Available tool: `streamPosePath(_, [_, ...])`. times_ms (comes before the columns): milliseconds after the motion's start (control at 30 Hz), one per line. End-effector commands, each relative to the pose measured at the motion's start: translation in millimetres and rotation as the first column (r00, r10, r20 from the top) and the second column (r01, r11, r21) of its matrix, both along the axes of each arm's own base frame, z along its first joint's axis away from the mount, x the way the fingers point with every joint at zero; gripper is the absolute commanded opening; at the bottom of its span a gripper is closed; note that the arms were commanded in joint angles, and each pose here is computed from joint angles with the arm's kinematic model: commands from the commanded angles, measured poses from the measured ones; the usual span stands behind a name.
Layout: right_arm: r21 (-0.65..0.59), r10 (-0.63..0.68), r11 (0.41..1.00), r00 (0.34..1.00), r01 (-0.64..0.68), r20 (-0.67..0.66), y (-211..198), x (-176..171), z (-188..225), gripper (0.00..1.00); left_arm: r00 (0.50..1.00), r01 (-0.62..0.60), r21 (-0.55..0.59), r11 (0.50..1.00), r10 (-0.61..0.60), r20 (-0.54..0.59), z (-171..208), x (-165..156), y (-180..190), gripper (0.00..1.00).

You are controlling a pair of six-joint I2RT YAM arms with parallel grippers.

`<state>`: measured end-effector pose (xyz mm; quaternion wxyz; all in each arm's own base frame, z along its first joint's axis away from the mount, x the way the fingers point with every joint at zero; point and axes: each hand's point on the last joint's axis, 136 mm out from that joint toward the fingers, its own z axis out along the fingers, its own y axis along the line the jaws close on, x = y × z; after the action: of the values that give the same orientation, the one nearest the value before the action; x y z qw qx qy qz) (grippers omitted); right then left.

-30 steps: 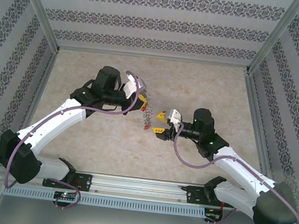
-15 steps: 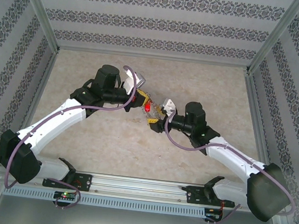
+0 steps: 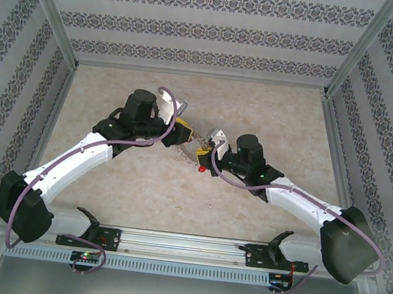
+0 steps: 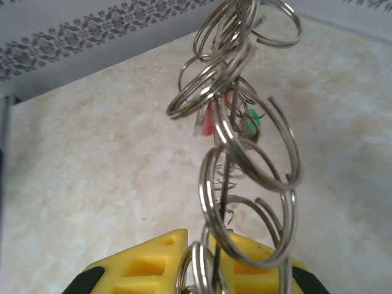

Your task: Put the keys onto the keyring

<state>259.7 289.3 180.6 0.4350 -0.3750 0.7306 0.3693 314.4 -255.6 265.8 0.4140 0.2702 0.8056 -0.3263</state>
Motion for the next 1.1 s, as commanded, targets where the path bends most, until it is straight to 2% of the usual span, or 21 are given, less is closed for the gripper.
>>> streamPosePath(0, [0.105,0.110,0.990,0.985,-0.096,-0.132,12.3,-16.7,12.4,0.05,0.988,-0.117,0.019,0.993,0.115,0.102,19.0,8.6,23.0,0.50])
streamPosePath(67, [0.152,0.179,0.977,0.960,-0.148,-0.214,19.5,-28.8,11.0,0.05,0.977,-0.172,0.043,0.984,0.165,0.137,20.9,10.8,36.4,0.55])
streamPosePath(200, [0.164,0.191,0.978,0.870,-0.129,-0.456,28.7,-34.2,-10.3,0.06,0.948,-0.278,0.094,0.956,0.257,0.190,22.1,15.0,63.8,0.59])
streamPosePath(333, [0.142,0.140,0.987,0.811,-0.071,-0.568,29.6,-25.8,-36.5,0.06,0.927,-0.345,0.116,0.931,0.319,0.199,17.5,18.5,83.7,0.62])
streamPosePath(533, [0.124,0.117,0.991,0.698,-0.041,-0.707,33.3,-18.9,-71.1,0.05,0.921,-0.381,0.109,0.918,0.365,0.138,-0.4,21.1,98.9,0.62])
streamPosePath(633, [0.104,0.089,0.994,0.680,-0.020,-0.727,31.3,-15.5,-84.8,0.06,0.915,-0.398,0.110,0.911,0.386,0.115,-9.8,19.7,105.7,0.62])
streamPosePath(700, [0.074,0.050,0.997,0.679,0.007,-0.733,26.0,-11.4,-94.6,0.11,0.911,-0.410,0.111,0.905,0.400,0.103,-14.7,19.2,110.2,0.63])
streamPosePath(800, [0.034,-0.004,0.998,0.670,0.044,-0.742,17.9,-4.9,-107.9,0.13,0.906,-0.423,0.118,0.899,0.415,0.085,-22.4,18.2,114.9,0.63])
streamPosePath(1000, [0.009,-0.044,0.997,0.649,0.078,-0.760,15.6,2.7,-124.4,0.13,0.899,-0.438,0.111,0.892,0.435,0.052,-32.9,19.0,118.2,0.63])
streamPosePath(1067, [0.002,-0.052,0.996,0.621,0.086,-0.782,16.8,3.8,-130.8,0.20,0.900,-0.435,0.111,0.893,0.434,0.041,-37.5,18.8,117.6,0.63])
